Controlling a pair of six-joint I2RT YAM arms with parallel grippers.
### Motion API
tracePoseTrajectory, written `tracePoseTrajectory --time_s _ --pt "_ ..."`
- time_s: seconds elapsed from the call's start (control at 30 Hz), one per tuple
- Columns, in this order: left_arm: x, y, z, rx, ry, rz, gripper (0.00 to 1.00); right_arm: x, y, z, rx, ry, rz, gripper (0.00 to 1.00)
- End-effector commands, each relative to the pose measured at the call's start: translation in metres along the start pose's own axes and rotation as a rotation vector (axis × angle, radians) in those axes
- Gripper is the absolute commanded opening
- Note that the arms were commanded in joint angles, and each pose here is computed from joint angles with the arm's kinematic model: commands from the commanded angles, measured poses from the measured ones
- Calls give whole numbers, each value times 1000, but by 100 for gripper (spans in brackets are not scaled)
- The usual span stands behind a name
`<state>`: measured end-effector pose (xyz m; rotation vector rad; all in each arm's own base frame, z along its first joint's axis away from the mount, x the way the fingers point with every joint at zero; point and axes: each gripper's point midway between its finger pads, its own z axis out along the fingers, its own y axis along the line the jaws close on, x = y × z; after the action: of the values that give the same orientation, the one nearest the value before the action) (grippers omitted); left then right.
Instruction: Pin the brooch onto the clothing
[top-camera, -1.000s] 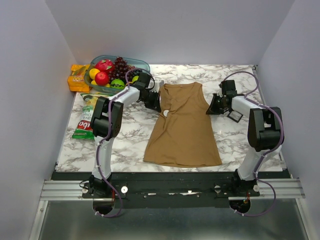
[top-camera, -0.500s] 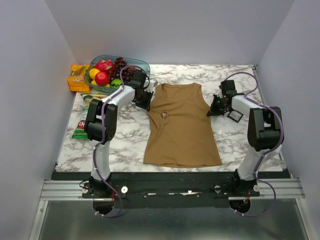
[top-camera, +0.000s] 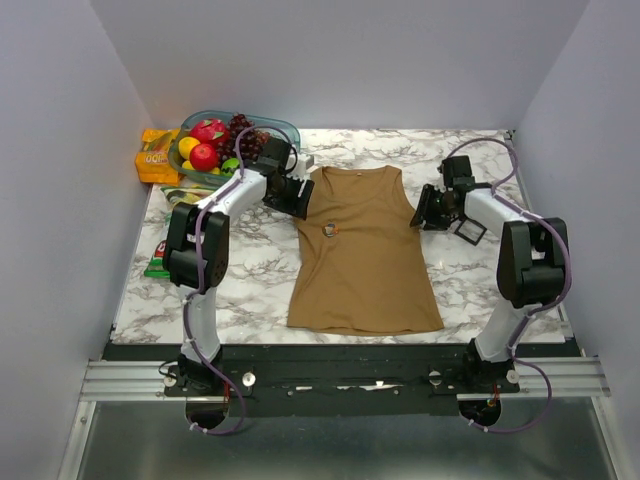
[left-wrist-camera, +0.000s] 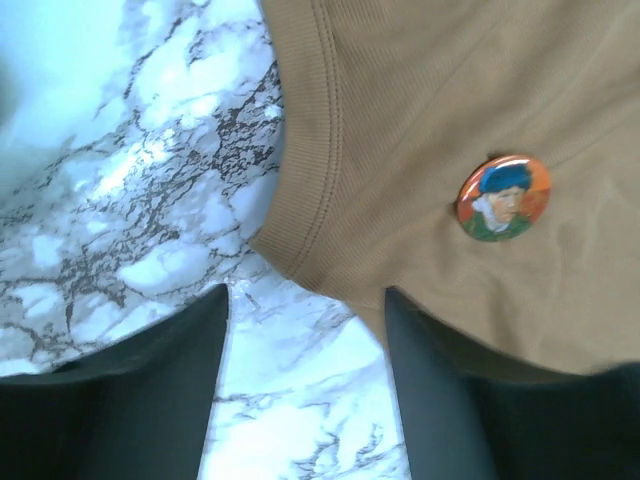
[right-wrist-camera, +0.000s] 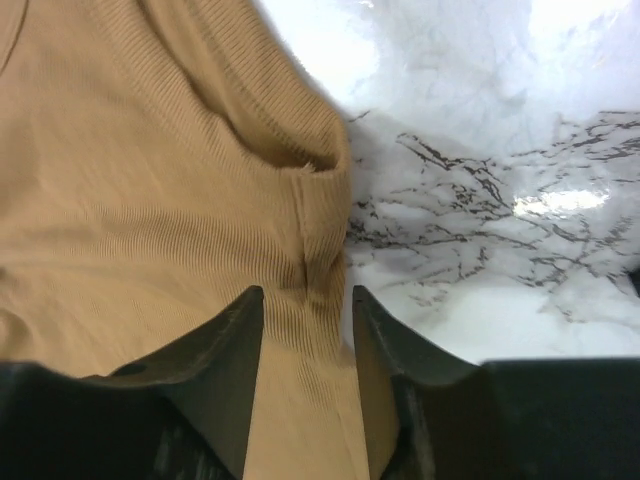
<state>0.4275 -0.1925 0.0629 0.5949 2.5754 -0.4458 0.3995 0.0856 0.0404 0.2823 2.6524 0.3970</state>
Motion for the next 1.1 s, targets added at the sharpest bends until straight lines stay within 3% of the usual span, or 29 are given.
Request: tracePoseTrajectory --time_s 0.0,0.1,0.33,0.63,0.77,1.07 --pt "-28 -10 -40 -54 -116 39 81 -13 21 -36 -26 -85 -69 53" --pt "-27 -23 -54 -53 -158 33 82 -5 36 -50 -58 -108 -98 54" --pt "37 -47 -58 13 -93 -61 79 20 63 -74 -129 -152 -133 54" --pt "87 -82 -49 190 -82 -211 67 34 70 -122 -192 -256 -148 55" --pt "97 -86 -40 189 -61 -221 66 36 69 -146 -207 -313 -157 56" --pt "129 -90 -18 137 23 -217 52 44 61 -158 -187 -347 -169 58"
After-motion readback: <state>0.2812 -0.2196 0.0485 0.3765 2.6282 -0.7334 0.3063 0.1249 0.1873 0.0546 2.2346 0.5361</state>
